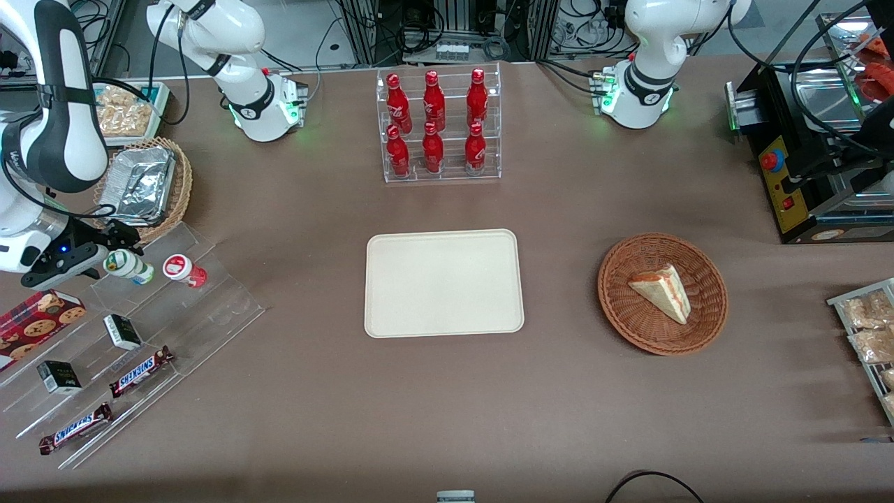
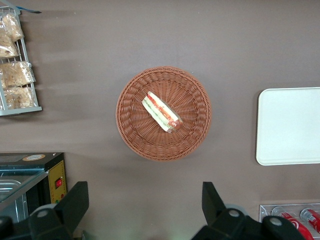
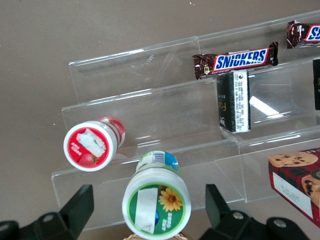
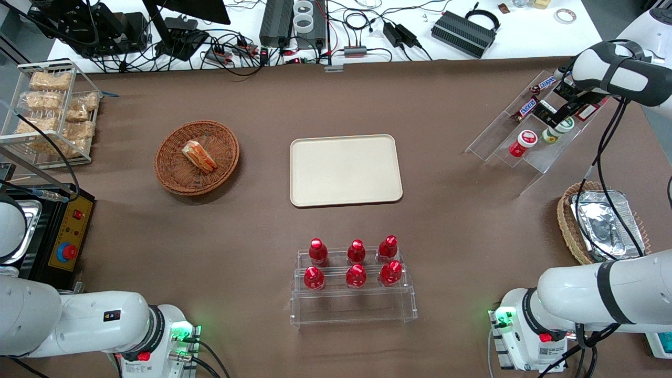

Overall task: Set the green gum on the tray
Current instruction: 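Close the right gripper on the green gum tub and lift it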

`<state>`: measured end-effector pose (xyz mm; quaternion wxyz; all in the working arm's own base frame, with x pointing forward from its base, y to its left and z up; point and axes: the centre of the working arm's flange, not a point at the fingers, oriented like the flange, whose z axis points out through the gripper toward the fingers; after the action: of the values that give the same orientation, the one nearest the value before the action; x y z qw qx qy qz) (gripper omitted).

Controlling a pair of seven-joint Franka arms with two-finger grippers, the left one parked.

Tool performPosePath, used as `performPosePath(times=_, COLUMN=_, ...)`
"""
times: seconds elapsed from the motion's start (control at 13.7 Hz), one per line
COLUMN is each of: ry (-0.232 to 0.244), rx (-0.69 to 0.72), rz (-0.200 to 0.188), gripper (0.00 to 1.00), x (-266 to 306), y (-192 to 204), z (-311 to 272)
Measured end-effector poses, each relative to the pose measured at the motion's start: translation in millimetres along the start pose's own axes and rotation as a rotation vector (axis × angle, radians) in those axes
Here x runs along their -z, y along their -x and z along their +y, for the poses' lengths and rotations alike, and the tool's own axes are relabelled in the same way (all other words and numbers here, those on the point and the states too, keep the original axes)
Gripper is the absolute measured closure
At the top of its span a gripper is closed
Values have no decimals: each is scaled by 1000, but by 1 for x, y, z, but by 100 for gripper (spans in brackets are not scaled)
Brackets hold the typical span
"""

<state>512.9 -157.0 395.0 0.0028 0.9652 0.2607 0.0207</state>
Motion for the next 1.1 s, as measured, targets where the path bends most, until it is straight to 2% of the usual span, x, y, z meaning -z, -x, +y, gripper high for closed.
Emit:
performPosePath(times=0.44, ry=4, rx=-5, rz=2, gripper=3, x=-9, y=8, z=1)
performPosePath(times=0.73, ry=5, rx=-3, rz=3, gripper=42, x=-9, y=8, z=2)
performPosePath(times=1.1, ry=-4, rx=14, rz=-2, gripper=41, x=7, y=5, z=2)
